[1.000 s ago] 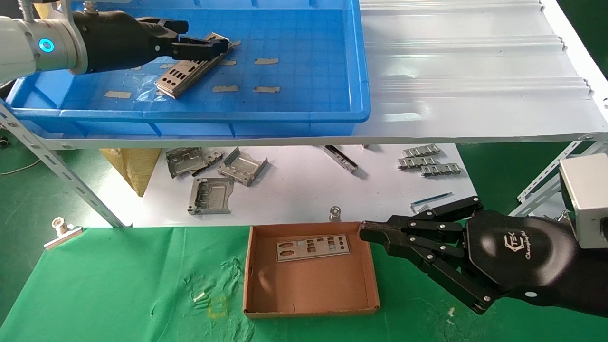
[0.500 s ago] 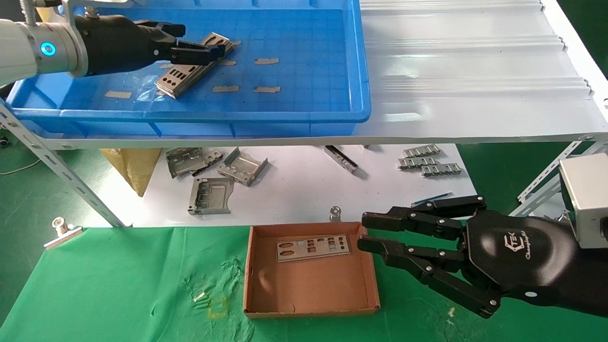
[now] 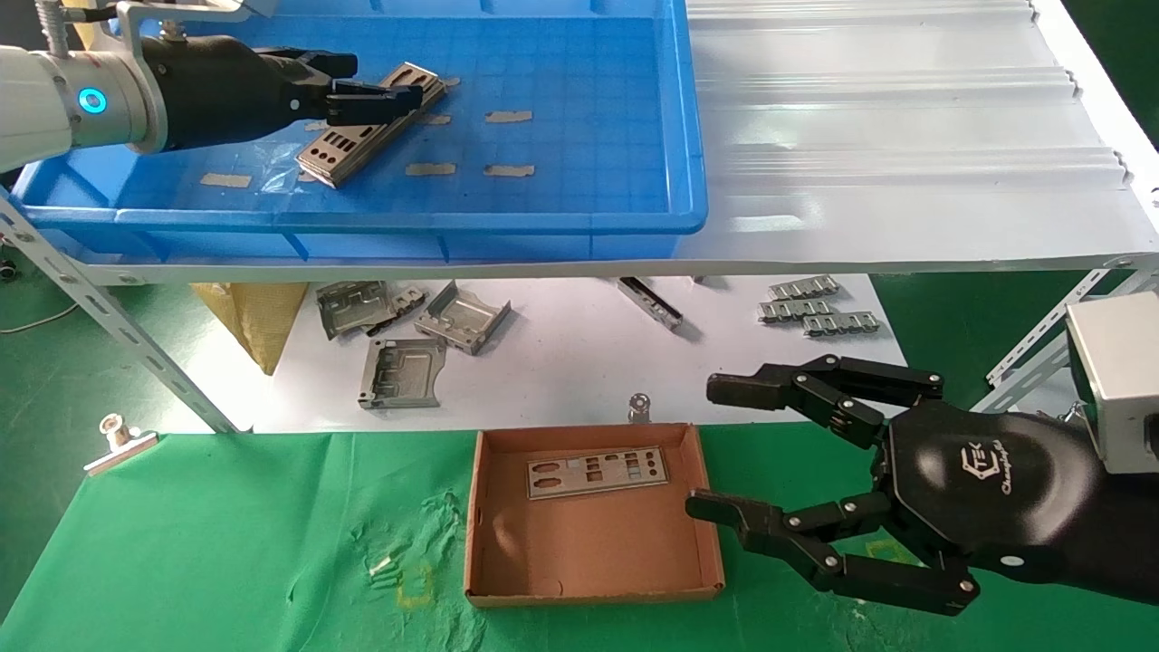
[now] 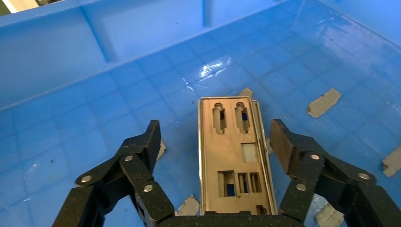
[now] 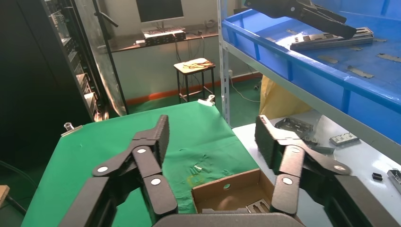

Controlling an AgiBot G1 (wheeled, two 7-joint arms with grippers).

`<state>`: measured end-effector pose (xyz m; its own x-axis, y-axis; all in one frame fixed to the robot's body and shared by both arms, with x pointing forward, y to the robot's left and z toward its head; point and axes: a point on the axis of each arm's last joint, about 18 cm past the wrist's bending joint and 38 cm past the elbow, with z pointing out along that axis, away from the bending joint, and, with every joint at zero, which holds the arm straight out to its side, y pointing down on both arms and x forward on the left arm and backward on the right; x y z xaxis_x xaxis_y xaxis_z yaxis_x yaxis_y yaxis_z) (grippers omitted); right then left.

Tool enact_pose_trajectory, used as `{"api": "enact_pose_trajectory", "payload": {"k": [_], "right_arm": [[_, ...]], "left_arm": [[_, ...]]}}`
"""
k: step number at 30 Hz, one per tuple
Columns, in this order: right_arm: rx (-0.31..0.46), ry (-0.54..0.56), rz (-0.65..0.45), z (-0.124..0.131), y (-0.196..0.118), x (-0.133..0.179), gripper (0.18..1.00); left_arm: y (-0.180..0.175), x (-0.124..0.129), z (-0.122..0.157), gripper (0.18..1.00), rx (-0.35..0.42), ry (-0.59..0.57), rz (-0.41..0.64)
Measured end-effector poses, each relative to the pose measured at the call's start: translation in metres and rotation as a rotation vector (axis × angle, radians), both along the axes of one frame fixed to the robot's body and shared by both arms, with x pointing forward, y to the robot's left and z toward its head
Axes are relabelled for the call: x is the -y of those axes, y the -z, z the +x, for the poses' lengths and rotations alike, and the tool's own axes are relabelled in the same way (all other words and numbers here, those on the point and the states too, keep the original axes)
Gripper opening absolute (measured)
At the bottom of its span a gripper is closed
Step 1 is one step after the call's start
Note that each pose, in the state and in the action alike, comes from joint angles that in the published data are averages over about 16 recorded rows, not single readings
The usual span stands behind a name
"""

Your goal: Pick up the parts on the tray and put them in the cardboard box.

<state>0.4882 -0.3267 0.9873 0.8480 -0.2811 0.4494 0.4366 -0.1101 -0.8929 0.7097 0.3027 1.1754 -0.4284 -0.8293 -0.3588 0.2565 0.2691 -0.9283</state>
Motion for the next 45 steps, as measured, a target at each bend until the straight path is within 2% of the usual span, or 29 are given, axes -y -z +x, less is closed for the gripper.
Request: {"api": "enact_pose_trajectory", "payload": {"k": [7,13,17,23,28,32,37,45], "right_arm": [[0.0,0.0,0.0,0.0,0.0,0.0,0.74],[0.0,0.0,0.0,0.0,0.0,0.0,0.854],[0.0,0.0,0.0,0.0,0.0,0.0,0.907],[0.0,0.0,0.0,0.0,0.0,0.0,0.965],[0.0,0.0,0.0,0.0,0.0,0.0,0.989],[0.0,0.0,0.0,0.0,0.0,0.0,0.998],[0.0,0.0,0.0,0.0,0.0,0.0,1.0],[0.0,0.0,0.0,0.0,0.0,0.0,1.0]], "left_arm": [[0.0,-0.001,0.001,0.78,0.001,-0.008,0.004],[-0.002,0.0,0.0,0.646,0.006,-0.007,0.007],[-0.004,0.002,-0.001,0.559,0.012,-0.002,0.007],[-0.013,0.004,-0.005,0.481,0.032,0.014,0.005],[-0.024,0.01,-0.014,0.462,0.055,0.055,0.014],[-0.029,0.019,-0.027,0.457,0.07,0.13,0.046],[-0.026,0.036,-0.053,0.456,0.077,0.292,0.126],[0.006,0.057,-0.092,0.455,0.088,0.554,0.303]]}}
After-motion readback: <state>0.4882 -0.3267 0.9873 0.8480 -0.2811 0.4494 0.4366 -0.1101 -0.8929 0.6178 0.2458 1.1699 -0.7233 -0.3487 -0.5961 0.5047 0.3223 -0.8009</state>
